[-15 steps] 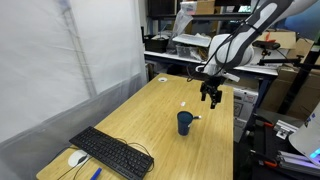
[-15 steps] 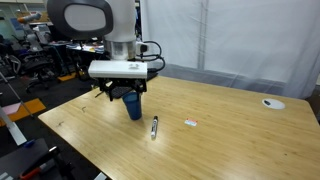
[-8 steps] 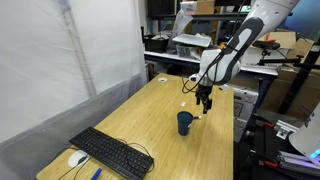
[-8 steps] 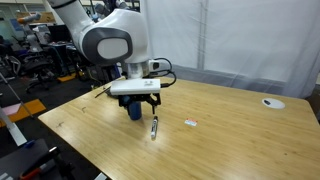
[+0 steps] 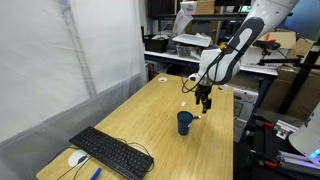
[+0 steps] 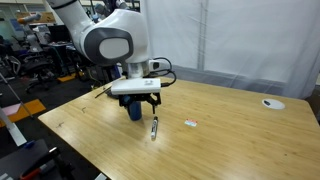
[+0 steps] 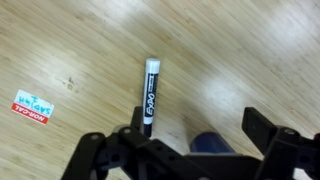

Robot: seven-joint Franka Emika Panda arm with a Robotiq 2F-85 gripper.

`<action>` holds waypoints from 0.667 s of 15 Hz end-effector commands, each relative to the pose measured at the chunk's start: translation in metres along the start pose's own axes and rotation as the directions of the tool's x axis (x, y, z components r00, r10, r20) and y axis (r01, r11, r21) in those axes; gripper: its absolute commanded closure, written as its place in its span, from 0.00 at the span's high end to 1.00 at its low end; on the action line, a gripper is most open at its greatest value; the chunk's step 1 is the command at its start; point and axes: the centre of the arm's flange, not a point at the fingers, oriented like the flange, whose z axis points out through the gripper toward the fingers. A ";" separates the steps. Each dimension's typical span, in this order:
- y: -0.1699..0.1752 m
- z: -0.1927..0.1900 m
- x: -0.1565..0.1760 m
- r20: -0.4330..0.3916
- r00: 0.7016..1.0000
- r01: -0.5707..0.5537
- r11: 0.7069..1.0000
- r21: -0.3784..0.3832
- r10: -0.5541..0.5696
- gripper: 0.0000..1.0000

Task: Put the marker in the cup

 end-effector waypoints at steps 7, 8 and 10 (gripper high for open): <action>0.043 0.017 -0.009 -0.047 0.997 -0.055 0.998 -0.043 0.053 1.00; 0.047 0.022 -0.010 -0.052 0.996 -0.070 0.997 -0.030 0.069 1.00; 0.054 0.032 -0.010 -0.058 0.994 -0.088 0.996 -0.006 0.088 1.00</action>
